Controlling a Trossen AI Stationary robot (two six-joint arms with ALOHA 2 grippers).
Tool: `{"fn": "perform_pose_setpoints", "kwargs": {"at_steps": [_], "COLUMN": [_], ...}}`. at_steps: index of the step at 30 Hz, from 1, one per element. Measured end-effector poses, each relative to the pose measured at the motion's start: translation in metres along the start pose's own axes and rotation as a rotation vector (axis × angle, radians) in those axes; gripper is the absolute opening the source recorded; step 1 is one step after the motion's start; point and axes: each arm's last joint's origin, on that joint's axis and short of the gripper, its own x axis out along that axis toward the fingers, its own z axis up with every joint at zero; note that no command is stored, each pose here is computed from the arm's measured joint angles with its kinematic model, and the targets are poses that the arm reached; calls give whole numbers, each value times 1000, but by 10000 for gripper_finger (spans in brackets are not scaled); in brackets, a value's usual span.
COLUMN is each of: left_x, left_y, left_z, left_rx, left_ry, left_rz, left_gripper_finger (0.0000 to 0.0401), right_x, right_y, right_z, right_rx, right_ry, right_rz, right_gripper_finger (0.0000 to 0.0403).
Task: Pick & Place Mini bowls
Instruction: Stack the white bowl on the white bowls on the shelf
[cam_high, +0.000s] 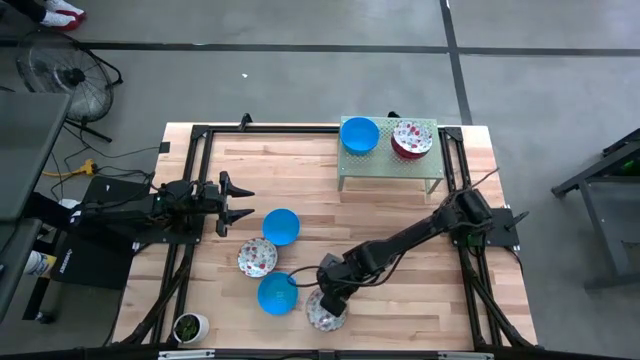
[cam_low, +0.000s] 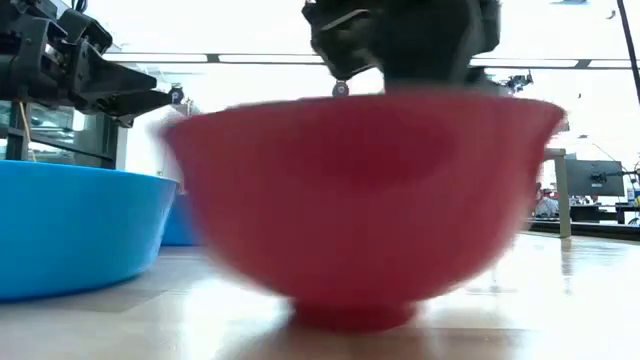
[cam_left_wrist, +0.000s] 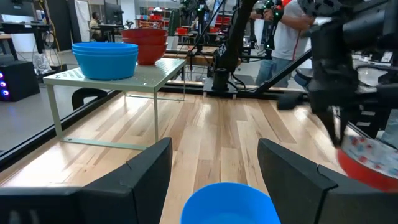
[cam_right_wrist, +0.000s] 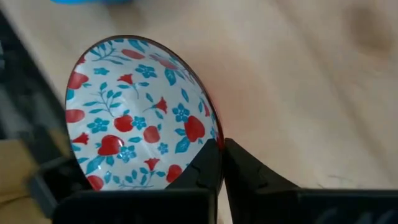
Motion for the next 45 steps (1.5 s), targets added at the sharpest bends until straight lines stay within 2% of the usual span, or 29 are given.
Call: {"fn": "perform_pose_setpoints", "kwargs": {"at_steps": [4,8,19,29,35,45], "left_x": [0,0,0,0,0,0], "left_y": [0,0,0,0,0,0], "left_z": [0,0,0,0,0,0], "left_rx": [0,0,0,0,0,0], "left_ry": [0,0,0,0,0,0], "left_rz": [0,0,0,0,0,1], "left_gripper_finger": [232,232,232,232,232,232], "right_x": [-19,-35,-81,-142,-187,-275], "right_y": [-13,-26,-37,-56,-78,-143], "right_z": [-2,1,10,11,6,-10], "right_rx": [29,49,34,5,-12,24], "right_ry": [14,41,15,-44,-95,-230], "right_rz": [-125,-201,-159,-125,-136,-166], "right_gripper_finger": [2,1,1,0,0,0]}}
